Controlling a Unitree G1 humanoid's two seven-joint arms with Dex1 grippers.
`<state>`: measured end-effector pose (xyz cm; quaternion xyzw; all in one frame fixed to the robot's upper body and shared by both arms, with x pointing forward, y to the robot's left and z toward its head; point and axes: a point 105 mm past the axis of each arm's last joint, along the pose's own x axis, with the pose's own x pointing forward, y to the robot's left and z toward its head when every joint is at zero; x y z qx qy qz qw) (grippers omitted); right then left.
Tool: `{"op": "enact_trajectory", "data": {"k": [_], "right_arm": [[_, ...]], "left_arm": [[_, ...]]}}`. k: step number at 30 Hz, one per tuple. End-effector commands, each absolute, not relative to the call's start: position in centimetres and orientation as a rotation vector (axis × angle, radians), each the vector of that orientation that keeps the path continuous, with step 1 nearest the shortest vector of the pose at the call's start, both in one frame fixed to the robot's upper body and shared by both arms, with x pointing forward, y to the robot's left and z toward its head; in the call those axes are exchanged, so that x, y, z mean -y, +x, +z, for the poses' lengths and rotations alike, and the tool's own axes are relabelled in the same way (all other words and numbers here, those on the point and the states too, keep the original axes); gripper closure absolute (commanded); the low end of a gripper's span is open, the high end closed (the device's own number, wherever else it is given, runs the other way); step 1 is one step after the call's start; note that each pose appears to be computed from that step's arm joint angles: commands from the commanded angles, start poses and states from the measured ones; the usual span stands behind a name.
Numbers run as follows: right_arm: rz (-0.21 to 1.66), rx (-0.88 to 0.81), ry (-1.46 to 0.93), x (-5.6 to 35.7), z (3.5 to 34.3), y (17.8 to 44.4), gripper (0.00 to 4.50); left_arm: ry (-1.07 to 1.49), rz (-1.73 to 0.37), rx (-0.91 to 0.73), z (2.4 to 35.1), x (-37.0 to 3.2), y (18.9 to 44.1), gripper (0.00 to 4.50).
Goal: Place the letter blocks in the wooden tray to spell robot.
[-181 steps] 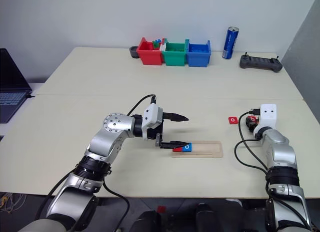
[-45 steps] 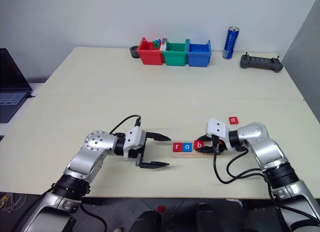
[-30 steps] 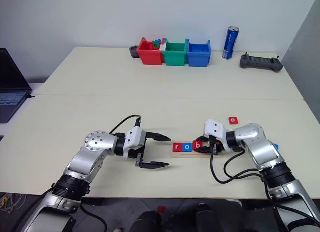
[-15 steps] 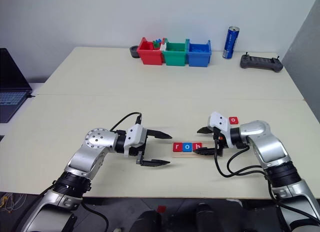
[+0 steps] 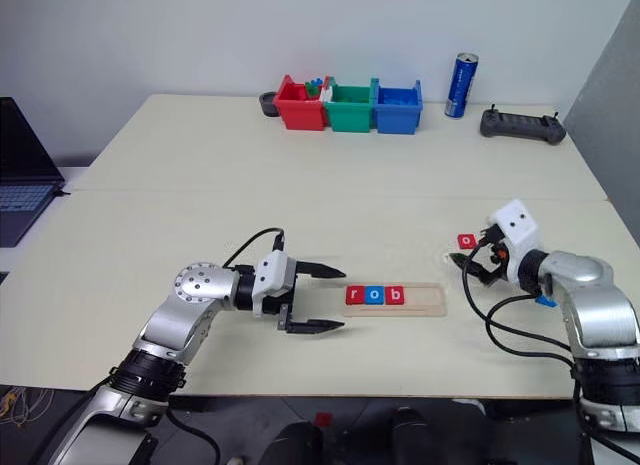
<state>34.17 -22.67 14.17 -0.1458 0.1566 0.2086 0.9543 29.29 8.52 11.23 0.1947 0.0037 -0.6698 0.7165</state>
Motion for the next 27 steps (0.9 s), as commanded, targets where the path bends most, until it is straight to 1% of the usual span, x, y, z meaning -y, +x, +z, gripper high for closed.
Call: {"op": "enact_trajectory", "data": {"k": [1, 5, 9, 13, 15, 19, 23, 25, 27], "right_arm": [[0.222, -0.286, -0.203, 23.0, 14.6, 34.6, 0.04], [0.104, -0.304, -0.134, 22.7, 13.6, 34.9, 0.04], [0.046, -0.316, -0.133, 22.3, 12.8, 35.4, 0.04], [-0.050, -0.321, -0.122, 23.0, 12.1, 35.7, 0.04], [-0.065, -0.320, -0.101, 22.9, 11.9, 36.0, 0.04], [-0.042, -0.306, -0.066, 21.4, 12.0, 37.0, 0.04], [-0.039, -0.303, -0.061, 20.8, 11.8, 37.9, 0.04], [-0.035, -0.306, -0.060, 20.7, 11.5, 38.2, 0.04], [-0.033, -0.309, -0.059, 20.6, 11.4, 38.4, 0.04]], "left_arm": [[0.460, -1.484, 0.055, 12.7, -8.1, 29.6, 0.00], [0.460, -1.485, 0.059, 13.0, -8.1, 29.9, 0.00], [0.470, -1.493, 0.063, 13.1, -8.1, 30.1, 0.00], [0.468, -1.497, 0.066, 13.2, -7.9, 30.1, 0.00], [0.468, -1.498, 0.066, 13.2, -7.9, 30.1, 0.00], [0.457, -1.485, 0.085, 13.5, -7.8, 30.2, 0.00], [0.391, -1.390, 0.166, 15.3, -7.8, 31.1, 0.00], [0.305, -1.269, 0.228, 17.2, -7.9, 32.5, 0.00], [0.265, -1.225, 0.244, 17.9, -7.9, 32.8, 0.00]]}}
